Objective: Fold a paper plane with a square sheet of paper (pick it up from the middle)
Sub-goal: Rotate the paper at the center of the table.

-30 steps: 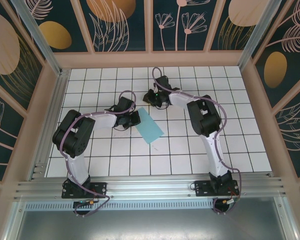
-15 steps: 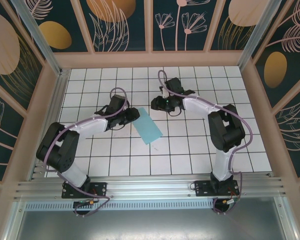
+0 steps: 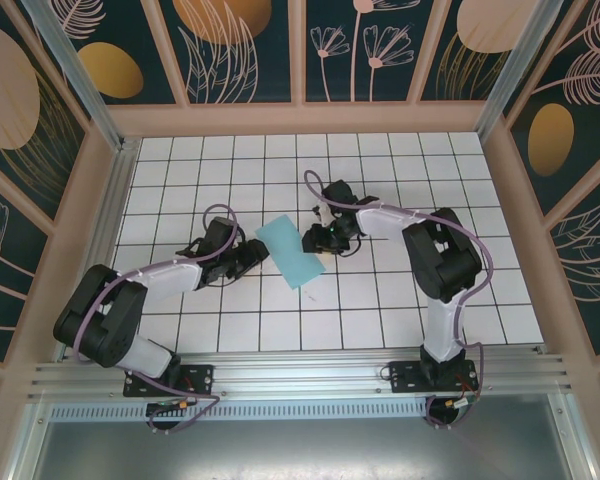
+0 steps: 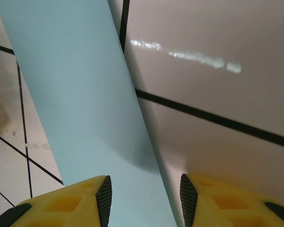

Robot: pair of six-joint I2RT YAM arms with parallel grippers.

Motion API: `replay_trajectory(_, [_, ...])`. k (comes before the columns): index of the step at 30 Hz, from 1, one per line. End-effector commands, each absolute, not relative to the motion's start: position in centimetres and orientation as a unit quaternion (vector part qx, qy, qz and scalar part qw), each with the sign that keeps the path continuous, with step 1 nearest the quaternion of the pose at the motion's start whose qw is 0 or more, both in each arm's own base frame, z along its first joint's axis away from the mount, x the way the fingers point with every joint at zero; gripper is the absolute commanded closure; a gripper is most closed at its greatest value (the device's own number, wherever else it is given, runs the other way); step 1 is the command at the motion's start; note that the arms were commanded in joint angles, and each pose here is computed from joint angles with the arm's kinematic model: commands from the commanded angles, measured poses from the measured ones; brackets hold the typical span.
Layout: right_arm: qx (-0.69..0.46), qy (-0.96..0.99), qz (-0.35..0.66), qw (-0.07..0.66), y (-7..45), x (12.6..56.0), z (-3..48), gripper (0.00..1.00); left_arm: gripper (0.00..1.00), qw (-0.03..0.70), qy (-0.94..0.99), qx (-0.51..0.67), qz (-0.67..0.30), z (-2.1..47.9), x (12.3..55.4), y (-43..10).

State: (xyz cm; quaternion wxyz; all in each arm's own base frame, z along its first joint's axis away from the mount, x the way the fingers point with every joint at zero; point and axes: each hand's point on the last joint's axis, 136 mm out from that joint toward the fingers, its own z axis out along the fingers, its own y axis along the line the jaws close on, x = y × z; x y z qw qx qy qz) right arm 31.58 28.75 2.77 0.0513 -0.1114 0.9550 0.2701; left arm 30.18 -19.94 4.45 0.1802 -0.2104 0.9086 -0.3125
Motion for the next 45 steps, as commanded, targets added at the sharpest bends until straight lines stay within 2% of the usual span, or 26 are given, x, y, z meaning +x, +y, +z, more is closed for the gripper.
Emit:
replay_trajectory(1, [-0.117, 0.963, 0.244, 0.000, 28.2, 28.3, 0.9, 0.54, 0.42, 0.193, 0.904, -0.214, -0.317, 5.1, 30.3, -19.7])
replay_trajectory(9, [-0.135, 0.954, 0.267, -0.039, 30.7, 23.4, 2.4, 0.57, 0.40, 0.192, 0.908, -0.218, -0.302, 4.8, 29.7, -19.0])
replay_trajectory(14, [-0.124, 0.952, 0.280, 0.012, 30.9, 24.8, 5.0, 0.56, 0.41, 0.172, 0.908, -0.201, -0.324, 4.6, 28.8, -19.9])
replay_trajectory(18, [-0.113, 0.962, 0.244, 0.044, 30.0, 26.2, 5.1, 0.57, 0.42, 0.162, 0.909, -0.191, -0.333, 4.6, 28.3, -20.4])
replay_trajectory(22, [-0.121, 0.954, 0.273, 0.028, 31.1, 25.5, 4.7, 0.64, 0.46, 0.152, 0.912, -0.186, -0.334, 4.4, 27.8, -20.8])
replay_trajectory(24, [-0.123, 0.950, 0.288, 0.008, 31.7, 25.0, 4.0, 0.74, 0.48, 0.148, 0.912, -0.183, -0.336, 4.4, 27.6, -21.1])
replay_trajectory(26, [-0.123, 0.949, 0.292, -0.002, 32.0, 24.8, 3.3, 0.77, 0.50, 0.141, 0.913, -0.181, -0.337, 4.1, 27.3, -21.3])
replay_trajectory(31, [-0.100, 0.955, 0.279, -0.013, 31.0, 25.0, 1.5, 0.78, 0.50, 0.125, 0.913, -0.175, -0.347, 3.9, 26.6, -22.0])
replay_trajectory(38, [-0.070, 0.945, 0.317, -0.041, 30.0, 24.2, 0.0, 0.71, 0.49, 0.101, 0.907, -0.160, -0.376, 3.8, 25.9, -23.4])
replay_trajectory(45, [-0.057, 0.952, 0.295, -0.053, 28.9, 23.9, -1.6, 0.70, 0.48, 0.082, 0.909, -0.162, -0.376, 2.8, 25.2, -23.7])
